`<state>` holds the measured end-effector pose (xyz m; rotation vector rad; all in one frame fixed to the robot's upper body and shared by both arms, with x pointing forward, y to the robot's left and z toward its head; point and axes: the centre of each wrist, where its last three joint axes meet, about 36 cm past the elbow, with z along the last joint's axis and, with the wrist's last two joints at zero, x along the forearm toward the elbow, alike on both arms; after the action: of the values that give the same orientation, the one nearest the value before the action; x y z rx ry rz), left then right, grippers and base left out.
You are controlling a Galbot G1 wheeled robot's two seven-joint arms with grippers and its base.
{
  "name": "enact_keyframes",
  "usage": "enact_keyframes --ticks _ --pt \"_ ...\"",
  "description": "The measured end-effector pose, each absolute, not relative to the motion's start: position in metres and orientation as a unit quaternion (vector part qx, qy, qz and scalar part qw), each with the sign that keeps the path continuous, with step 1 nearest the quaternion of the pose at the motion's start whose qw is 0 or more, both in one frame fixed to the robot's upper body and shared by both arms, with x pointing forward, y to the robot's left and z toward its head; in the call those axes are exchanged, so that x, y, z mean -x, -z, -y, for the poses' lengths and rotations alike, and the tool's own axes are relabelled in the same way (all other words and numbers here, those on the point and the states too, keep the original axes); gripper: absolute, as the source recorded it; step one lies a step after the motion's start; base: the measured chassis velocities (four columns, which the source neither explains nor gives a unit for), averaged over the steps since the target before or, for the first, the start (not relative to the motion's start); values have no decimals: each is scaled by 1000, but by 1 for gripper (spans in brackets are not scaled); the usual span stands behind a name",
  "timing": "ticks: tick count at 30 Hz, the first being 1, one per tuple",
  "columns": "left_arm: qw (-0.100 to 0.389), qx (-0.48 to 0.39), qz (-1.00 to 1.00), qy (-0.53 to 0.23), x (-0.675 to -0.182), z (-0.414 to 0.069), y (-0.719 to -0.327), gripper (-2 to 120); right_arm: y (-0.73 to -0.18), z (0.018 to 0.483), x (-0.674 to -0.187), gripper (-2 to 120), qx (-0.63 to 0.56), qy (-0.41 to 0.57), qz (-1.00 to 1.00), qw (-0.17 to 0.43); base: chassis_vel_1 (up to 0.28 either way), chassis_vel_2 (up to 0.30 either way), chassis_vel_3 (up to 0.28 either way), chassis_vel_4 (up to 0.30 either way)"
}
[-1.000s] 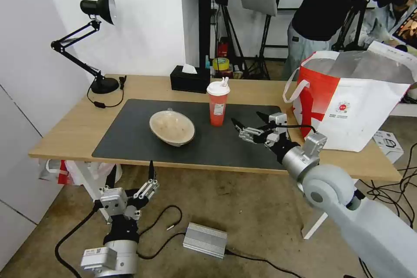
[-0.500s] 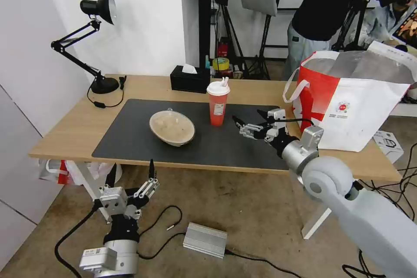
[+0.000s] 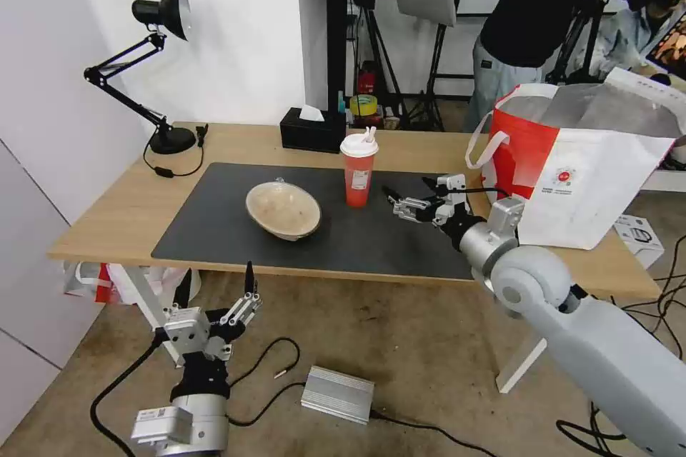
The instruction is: Pick up the trash from the table and place it into the takeout bag.
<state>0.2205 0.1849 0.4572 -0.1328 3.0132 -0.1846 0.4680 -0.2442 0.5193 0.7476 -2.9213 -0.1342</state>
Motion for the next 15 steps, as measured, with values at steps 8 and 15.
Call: enact_keyframes --ticks 8,15 --pt "61 43 -995 61 -221 -185 -455 100 -521 236 -485 100 -251 41 965 59 0 0 0 0" --pt "60 44 -995 61 -222 -184 -454 100 -517 231 -496 100 -250 40 965 63 0 0 0 0"
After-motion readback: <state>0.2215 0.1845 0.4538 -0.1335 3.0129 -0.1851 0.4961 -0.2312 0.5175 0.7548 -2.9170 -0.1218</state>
